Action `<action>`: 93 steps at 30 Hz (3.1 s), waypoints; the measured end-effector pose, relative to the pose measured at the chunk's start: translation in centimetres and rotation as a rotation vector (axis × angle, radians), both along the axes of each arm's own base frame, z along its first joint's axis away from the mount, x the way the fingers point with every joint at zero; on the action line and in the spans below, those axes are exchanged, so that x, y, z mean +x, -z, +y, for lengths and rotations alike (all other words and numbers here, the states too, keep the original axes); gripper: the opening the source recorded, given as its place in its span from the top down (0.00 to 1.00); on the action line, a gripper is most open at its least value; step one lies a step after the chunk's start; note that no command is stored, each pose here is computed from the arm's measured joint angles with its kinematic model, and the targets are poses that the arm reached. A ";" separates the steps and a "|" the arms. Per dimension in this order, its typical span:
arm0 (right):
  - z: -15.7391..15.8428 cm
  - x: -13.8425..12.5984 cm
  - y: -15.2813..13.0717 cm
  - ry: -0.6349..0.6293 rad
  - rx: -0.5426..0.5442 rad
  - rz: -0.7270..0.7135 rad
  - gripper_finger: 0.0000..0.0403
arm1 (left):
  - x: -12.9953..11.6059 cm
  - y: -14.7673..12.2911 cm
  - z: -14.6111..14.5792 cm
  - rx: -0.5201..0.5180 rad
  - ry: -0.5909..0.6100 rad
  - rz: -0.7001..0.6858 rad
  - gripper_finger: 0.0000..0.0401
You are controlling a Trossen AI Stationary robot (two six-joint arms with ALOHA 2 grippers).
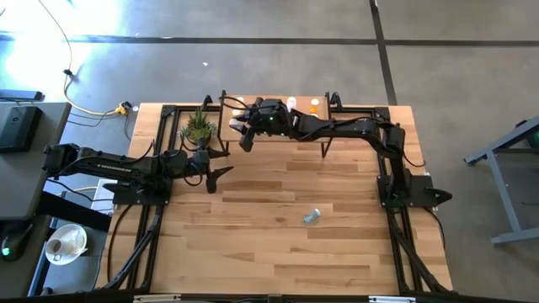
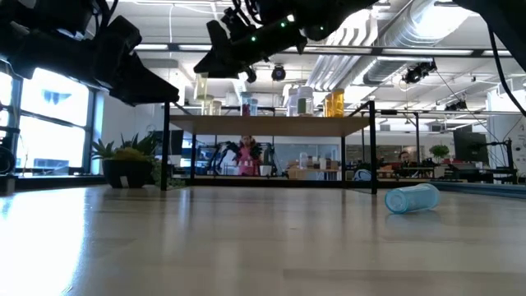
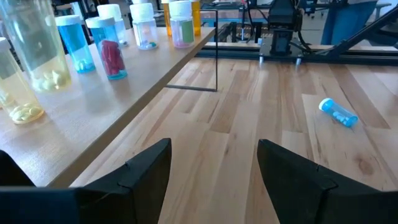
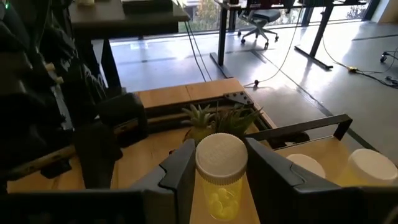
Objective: Pick and place medicine bottles onto shelf by color
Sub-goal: Put the yellow pill bottle on the shelf, then put the blue pill bottle on the shelf
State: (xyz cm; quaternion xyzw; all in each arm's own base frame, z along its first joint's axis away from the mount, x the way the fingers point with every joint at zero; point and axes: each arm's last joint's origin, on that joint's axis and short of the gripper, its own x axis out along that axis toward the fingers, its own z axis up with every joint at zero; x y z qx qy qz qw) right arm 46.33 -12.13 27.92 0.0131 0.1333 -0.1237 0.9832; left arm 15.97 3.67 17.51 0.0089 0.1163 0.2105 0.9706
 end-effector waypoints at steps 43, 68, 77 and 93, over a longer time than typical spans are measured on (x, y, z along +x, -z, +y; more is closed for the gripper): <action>3.2 2.4 1.4 0.376 0.050 0.009 0.71 | -0.1 0.3 0.0 -0.005 0.000 0.029 0.43; 3.3 2.4 2.1 0.352 0.054 0.065 0.66 | -0.1 0.3 0.0 -0.005 0.000 0.029 0.43; 3.3 2.3 2.0 0.379 0.042 0.064 0.59 | -0.1 0.3 0.0 -0.005 0.000 0.029 0.43; 3.3 2.4 1.7 0.362 0.006 0.054 0.58 | -0.1 0.5 0.0 -0.009 0.000 0.048 0.43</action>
